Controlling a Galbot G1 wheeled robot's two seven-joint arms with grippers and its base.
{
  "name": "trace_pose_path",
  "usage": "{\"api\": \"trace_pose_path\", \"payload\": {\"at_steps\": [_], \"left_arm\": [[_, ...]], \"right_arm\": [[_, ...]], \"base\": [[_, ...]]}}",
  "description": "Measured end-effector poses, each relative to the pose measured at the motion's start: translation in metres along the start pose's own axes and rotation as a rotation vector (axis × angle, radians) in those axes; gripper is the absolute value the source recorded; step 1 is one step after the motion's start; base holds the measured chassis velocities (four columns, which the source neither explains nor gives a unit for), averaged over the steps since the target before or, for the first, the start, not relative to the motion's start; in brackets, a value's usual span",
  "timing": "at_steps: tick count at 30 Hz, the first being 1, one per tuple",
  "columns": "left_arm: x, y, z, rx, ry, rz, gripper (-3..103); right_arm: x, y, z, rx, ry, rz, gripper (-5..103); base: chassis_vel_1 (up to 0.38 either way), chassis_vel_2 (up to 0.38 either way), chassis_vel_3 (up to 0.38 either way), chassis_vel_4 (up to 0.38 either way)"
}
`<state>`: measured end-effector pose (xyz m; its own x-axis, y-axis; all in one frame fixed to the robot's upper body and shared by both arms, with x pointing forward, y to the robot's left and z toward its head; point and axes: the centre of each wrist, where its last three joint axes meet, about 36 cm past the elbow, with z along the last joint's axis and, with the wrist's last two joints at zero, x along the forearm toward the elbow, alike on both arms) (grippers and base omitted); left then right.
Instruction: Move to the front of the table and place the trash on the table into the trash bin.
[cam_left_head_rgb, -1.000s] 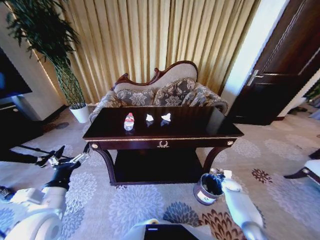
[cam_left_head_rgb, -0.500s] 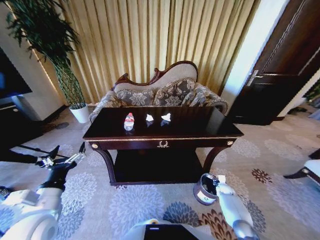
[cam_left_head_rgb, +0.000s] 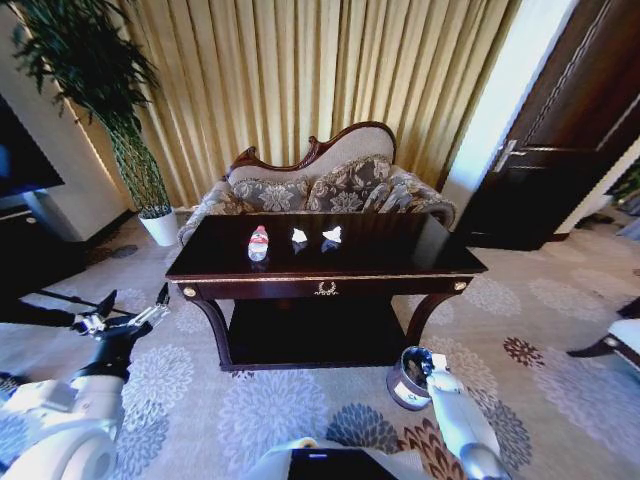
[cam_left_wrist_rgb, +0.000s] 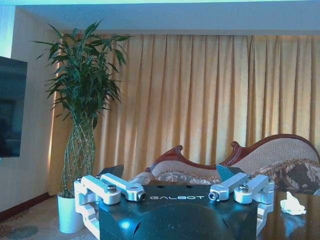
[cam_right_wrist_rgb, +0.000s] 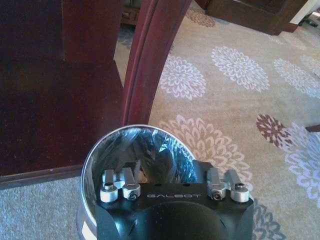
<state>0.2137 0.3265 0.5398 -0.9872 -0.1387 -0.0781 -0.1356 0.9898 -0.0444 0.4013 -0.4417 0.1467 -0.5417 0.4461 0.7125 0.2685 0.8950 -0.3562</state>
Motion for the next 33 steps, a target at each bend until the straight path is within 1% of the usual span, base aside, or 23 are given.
{"api": "trace_pose_path", "payload": {"at_steps": [2,3,5,6,8,9,14,20,22,24,25,26,27,28,29,30,33], "left_arm": [[0.000,0.001,0.000,0.004,-0.002,-0.001,100],[0.000,0.001,-0.001,0.004,-0.002,-0.001,100],[0.000,0.002,-0.001,0.006,-0.003,-0.002,100],[0.000,0.002,-0.001,0.006,-0.003,-0.002,100],[0.000,0.002,-0.001,0.007,-0.002,-0.002,100],[0.000,0.002,0.000,0.007,-0.002,-0.002,100],[0.000,0.003,-0.001,0.010,-0.004,-0.003,100],[0.000,0.005,-0.002,0.009,-0.008,-0.005,100],[0.000,0.006,-0.003,0.010,-0.009,-0.006,100],[0.000,0.006,-0.003,0.013,-0.012,-0.006,100],[0.000,0.006,-0.003,0.013,-0.012,-0.006,100],[0.001,0.006,-0.003,0.013,-0.011,-0.006,100],[0.001,0.006,-0.002,0.012,-0.011,-0.006,100],[0.001,0.006,-0.002,0.012,-0.010,-0.005,100],[0.001,0.006,-0.002,0.012,-0.010,-0.005,100],[0.001,0.007,-0.002,0.012,-0.010,-0.004,100],[0.001,0.008,-0.002,0.015,-0.009,-0.002,100]], "right_arm": [[0.001,0.000,-0.001,0.000,-0.002,0.000,73],[0.001,0.000,-0.001,0.001,-0.002,0.001,73],[0.002,-0.001,-0.001,0.004,0.004,0.001,84],[0.002,-0.001,-0.001,0.004,0.004,0.001,84],[0.003,-0.002,-0.001,0.005,0.006,0.001,95],[0.003,-0.002,-0.001,0.004,0.007,0.002,98],[0.003,-0.003,0.000,-0.001,0.010,0.002,100],[0.005,-0.005,0.003,-0.015,0.008,-0.004,100],[0.014,-0.012,0.003,-0.040,-0.019,-0.037,100],[0.029,-0.022,0.004,-0.095,-0.062,-0.083,100],[0.029,-0.022,0.004,-0.095,-0.062,-0.083,100],[0.039,-0.026,0.005,-0.118,-0.087,-0.103,100],[0.050,-0.031,0.004,-0.128,-0.121,-0.117,100],[0.060,-0.036,0.004,-0.131,-0.157,-0.128,100],[0.060,-0.036,0.004,-0.131,-0.157,-0.128,100],[0.068,-0.040,0.002,-0.138,-0.187,-0.141,100],[0.110,-0.051,-0.007,-0.217,-0.299,-0.217,100]], "base": [[0.000,0.000,0.000,0.000],[0.000,0.000,0.000,0.000],[0.000,0.000,0.000,0.000],[0.000,0.000,0.000,0.000],[0.000,0.000,0.000,0.000],[0.000,0.000,0.000,0.000],[0.000,0.000,0.000,0.000],[0.000,0.000,0.000,0.000],[0.000,0.000,0.000,0.000],[0.000,0.000,0.000,0.000],[0.000,0.000,0.000,0.000],[0.000,0.000,0.000,0.000],[0.000,0.000,0.000,0.000],[0.000,0.000,0.000,0.000],[0.000,0.000,0.000,0.000],[0.000,0.000,0.000,0.000],[0.000,0.000,0.000,0.000]]}}
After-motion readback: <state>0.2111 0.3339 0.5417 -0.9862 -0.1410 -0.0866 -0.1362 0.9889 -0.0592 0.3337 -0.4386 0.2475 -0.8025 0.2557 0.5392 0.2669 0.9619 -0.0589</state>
